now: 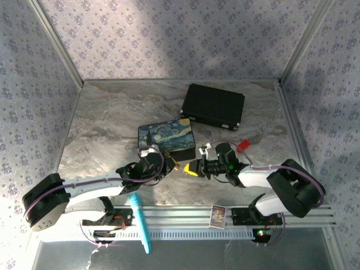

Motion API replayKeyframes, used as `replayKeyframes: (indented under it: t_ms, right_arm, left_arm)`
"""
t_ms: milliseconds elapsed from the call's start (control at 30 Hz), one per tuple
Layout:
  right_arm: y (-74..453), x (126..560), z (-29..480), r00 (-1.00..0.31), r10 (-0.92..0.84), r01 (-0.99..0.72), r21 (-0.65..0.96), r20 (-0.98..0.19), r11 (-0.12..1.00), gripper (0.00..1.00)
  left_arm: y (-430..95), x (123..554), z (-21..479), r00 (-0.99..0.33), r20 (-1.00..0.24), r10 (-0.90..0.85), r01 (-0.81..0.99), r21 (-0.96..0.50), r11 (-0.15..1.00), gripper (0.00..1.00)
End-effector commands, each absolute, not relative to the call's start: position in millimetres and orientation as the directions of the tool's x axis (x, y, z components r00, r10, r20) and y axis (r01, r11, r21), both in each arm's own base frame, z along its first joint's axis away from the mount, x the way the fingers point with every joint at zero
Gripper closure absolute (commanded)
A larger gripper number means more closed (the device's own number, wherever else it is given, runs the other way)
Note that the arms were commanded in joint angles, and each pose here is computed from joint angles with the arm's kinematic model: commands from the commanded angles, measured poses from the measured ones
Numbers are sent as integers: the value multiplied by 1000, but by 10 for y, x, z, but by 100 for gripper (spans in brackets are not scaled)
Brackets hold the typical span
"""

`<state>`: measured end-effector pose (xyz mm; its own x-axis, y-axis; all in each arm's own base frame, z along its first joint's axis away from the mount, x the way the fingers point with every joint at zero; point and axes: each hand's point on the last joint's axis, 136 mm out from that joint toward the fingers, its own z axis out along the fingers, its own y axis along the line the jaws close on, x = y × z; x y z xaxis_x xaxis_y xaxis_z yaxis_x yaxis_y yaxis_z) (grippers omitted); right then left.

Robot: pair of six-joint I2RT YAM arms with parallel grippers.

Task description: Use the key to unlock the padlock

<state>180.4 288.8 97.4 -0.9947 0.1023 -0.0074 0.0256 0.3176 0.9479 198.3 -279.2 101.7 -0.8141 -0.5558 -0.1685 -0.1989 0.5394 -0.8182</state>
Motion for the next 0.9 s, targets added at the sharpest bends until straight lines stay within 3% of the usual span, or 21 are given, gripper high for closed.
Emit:
replayKeyframes:
  t_ms: [0,867]
  right_arm:
    - [2919,1857,1002,-993,118,19,951,-18,308,100]
    - [2964,1894,933,-992,126,38,961,3,275,100]
  left_arm:
    - [-2854,2086,1325,-787,-151,-598,-169,-879,446,100]
    - [-2815,2093,1340,-774,-135,-619,-183,-888,421,100]
